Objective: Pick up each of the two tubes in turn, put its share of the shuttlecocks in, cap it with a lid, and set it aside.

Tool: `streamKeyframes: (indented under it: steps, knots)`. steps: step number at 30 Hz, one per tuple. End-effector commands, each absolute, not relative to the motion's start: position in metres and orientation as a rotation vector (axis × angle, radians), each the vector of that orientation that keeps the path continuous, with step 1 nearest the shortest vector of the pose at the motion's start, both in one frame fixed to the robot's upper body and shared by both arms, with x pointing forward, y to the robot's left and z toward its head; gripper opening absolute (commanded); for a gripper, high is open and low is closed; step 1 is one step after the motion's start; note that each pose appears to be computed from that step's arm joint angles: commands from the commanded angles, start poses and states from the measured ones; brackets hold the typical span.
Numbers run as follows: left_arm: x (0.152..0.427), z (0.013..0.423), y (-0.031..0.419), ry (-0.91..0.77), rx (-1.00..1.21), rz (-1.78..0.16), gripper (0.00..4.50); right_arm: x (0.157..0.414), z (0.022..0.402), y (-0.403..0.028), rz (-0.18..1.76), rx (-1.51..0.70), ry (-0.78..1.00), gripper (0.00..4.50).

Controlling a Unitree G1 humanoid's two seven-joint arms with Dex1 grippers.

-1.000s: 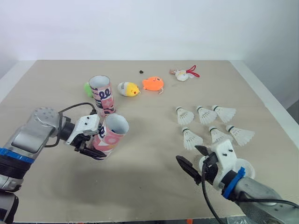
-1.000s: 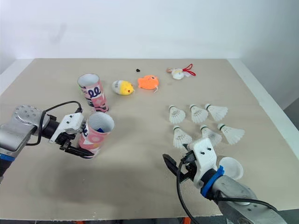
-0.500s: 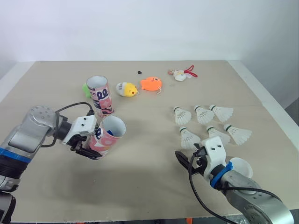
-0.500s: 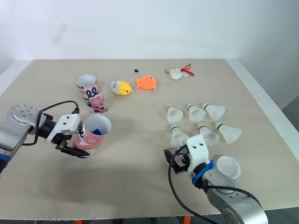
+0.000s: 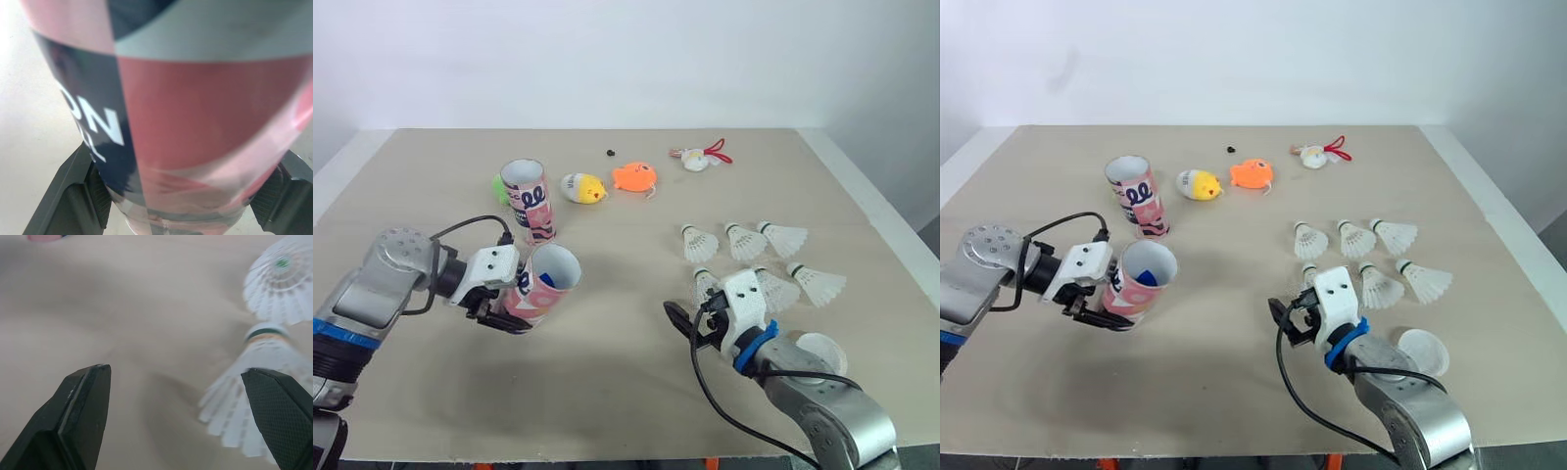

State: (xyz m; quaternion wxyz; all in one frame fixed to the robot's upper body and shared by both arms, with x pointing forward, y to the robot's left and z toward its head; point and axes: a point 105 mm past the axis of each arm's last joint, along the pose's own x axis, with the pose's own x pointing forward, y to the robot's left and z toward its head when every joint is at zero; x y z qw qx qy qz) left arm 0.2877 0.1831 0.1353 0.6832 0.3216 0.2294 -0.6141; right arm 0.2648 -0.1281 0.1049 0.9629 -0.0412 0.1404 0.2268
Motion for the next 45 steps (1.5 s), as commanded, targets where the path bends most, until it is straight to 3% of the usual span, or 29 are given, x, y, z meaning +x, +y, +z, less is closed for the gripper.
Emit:
streamKeyframes:
  steps: [1,8,10,12,13,17,18,20,27,37,45]
  knots:
    - [0.286,0.124,0.186,0.561,0.715,-1.353,3.29,0.268,0.111,-0.127,0.461,-0.089,0.246,4.50]
    - [0.282,0.123,0.185,0.566,0.702,-1.351,3.29,0.273,0.103,-0.135,0.411,-0.100,0.266,4.50]
    - [0.281,0.123,0.185,0.571,0.699,-1.353,3.25,0.278,0.103,-0.139,0.384,-0.098,0.263,3.99]
    - [0.280,0.123,0.185,0.573,0.699,-1.352,3.25,0.282,0.104,-0.140,0.375,-0.086,0.252,3.10]
    - [0.280,0.123,0.185,0.574,0.699,-1.351,3.25,0.282,0.104,-0.138,0.387,-0.086,0.249,2.95]
    - [0.279,0.121,0.183,0.575,0.696,-1.355,3.25,0.280,0.102,-0.131,0.422,-0.107,0.245,1.30]
    - [0.278,0.121,0.182,0.576,0.693,-1.361,3.25,0.279,0.102,-0.131,0.424,-0.111,0.244,0.70]
    - [0.276,0.120,0.179,0.576,0.686,-1.371,3.25,0.279,0.101,-0.131,0.424,-0.123,0.243,0.08]
    - [0.274,0.118,0.179,0.579,0.682,-1.373,3.25,0.271,0.119,-0.125,0.507,-0.102,0.146,0.08]
    - [0.273,0.114,0.185,0.641,0.702,-1.402,3.25,0.222,0.208,-0.088,1.104,-0.385,-0.142,0.08]
    - [0.280,0.115,0.180,0.637,0.720,-1.432,3.25,0.234,0.221,-0.061,1.407,-0.601,-0.149,0.08]
